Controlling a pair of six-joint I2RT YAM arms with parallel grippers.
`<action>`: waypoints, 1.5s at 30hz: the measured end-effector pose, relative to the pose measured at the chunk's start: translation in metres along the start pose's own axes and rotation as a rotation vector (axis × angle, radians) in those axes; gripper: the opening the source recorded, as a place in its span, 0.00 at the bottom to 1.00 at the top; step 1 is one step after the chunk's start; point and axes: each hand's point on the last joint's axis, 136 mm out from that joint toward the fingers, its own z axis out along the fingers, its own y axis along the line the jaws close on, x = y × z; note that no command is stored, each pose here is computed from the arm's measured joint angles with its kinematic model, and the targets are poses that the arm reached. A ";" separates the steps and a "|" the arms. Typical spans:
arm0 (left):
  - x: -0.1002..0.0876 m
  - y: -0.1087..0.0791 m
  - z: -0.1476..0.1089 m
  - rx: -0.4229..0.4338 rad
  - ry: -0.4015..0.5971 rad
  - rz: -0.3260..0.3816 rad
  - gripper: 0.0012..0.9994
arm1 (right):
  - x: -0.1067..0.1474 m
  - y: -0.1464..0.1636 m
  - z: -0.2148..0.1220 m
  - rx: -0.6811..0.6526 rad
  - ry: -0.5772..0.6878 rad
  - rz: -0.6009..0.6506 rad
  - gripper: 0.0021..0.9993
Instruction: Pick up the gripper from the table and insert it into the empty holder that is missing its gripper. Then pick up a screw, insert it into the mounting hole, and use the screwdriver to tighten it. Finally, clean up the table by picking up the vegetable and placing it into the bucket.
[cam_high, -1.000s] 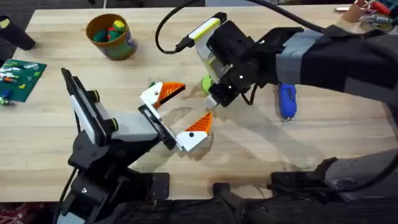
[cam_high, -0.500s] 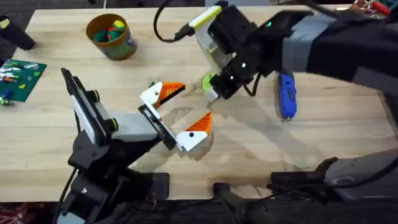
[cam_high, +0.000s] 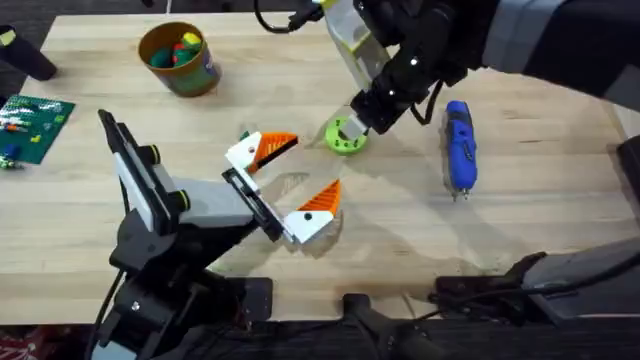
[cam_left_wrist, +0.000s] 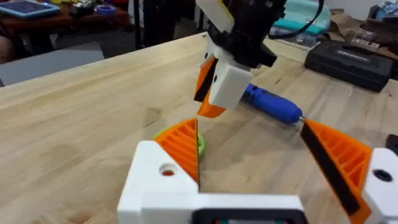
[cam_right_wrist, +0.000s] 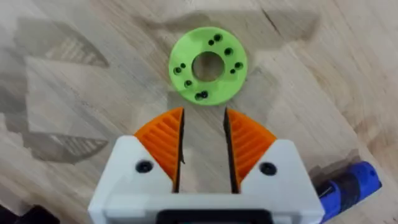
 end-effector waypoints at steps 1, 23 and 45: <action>0.000 0.000 0.000 0.000 0.000 0.000 0.99 | 0.000 0.000 0.000 0.000 0.000 -0.004 0.40; 0.000 0.000 0.000 0.000 0.000 0.000 0.99 | 0.018 0.002 0.050 -0.030 0.146 -0.015 0.40; 0.000 0.000 0.000 0.000 0.000 0.000 0.99 | 0.018 -0.001 0.067 -0.006 0.167 -0.047 0.40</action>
